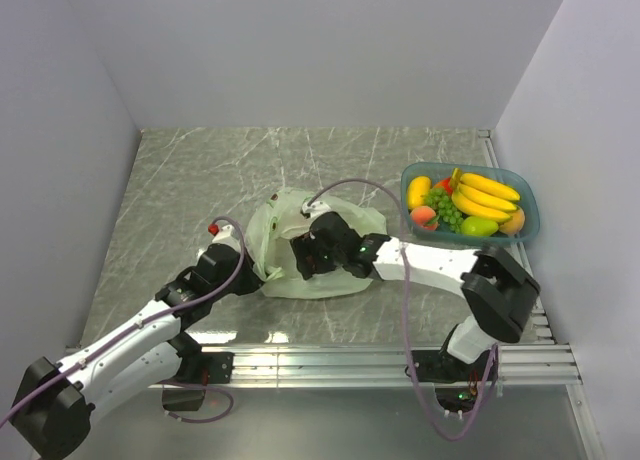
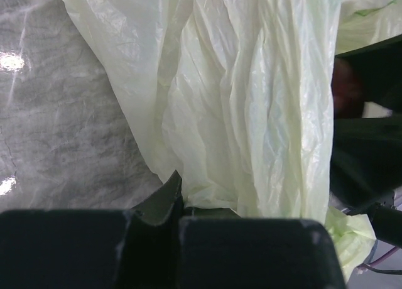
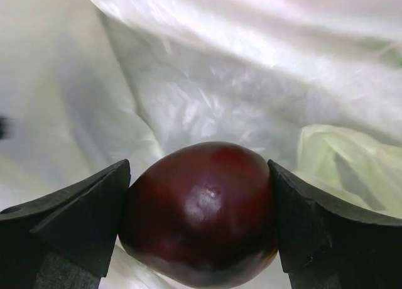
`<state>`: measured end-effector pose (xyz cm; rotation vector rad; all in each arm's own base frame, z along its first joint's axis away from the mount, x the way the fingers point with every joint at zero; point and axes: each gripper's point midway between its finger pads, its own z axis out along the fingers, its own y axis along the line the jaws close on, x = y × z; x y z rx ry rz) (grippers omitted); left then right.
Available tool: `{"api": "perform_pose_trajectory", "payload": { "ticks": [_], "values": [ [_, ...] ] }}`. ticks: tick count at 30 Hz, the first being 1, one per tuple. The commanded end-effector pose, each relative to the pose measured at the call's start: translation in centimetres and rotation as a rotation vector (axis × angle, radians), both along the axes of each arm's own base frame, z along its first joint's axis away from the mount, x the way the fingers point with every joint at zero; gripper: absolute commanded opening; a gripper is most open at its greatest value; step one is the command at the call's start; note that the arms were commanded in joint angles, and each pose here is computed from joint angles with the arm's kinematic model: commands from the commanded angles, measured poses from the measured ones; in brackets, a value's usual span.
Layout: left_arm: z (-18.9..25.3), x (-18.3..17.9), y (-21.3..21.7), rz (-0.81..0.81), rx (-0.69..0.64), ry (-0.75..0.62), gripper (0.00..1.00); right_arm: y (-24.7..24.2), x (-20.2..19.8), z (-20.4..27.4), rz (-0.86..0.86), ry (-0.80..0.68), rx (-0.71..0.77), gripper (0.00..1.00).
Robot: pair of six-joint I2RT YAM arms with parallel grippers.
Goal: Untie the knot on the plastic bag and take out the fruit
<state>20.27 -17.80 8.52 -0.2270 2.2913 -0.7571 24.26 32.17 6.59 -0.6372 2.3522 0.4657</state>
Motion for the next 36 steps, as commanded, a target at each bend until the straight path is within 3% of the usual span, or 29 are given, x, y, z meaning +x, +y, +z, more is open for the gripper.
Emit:
{"api": "perform_pose_trajectory", "payload": {
  "ticks": [1, 8, 12, 16, 20, 27, 30, 33, 34, 36],
  "values": [
    [0.1, -0.3, -0.3, -0.012, -0.018, -0.003, 0.01, 1.6, 1.8, 7.4, -0.012, -0.159, 0.164, 0.36],
    [0.2, -0.3, -0.3, -0.012, -0.02, -0.005, 0.01, 1.2, 3.2, 15.3, -0.07, -0.328, 0.316, 0.36],
    [0.3, -0.4, -0.2, -0.011, -0.022, -0.005, 0.01, -2.9, 5.5, 17.6, -0.229, -0.424, 0.277, 0.37],
    [0.3, -0.4, -0.1, -0.009, -0.021, -0.006, 0.01, -12.5, 9.2, 16.7, -0.51, -0.443, 0.167, 0.37],
    [0.5, -0.4, 0.0, -0.007, -0.02, -0.014, 0.01, -22.2, 10.5, 16.3, -0.768, -0.472, 0.088, 0.38],
    [0.6, -0.4, 0.0, -0.007, -0.022, -0.021, 0.01, -32.4, 10.6, 12.8, -1.05, -0.388, 0.018, 0.42],
    [0.7, -0.4, 0.0, -0.007, -0.021, -0.025, 0.01, -34.9, 10.8, 11.7, -1.138, -0.359, -0.001, 0.54],
    [0.9, -0.4, 0.1, -0.007, -0.021, -0.029, 0.01, -36.6, 11.3, 10.9, -1.184, -0.328, -0.007, 0.73],
    [0.9, -0.4, 0.1, -0.007, -0.019, -0.028, 0.01, -36.7, 11.7, 10.6, -1.179, -0.31, -0.009, 0.85],
    [0.9, -0.4, 0.1, -0.004, -0.018, -0.027, 0.01, -37.1, 12.0, 10.5, -1.179, -0.295, -0.027, 0.94]
  ]
}}
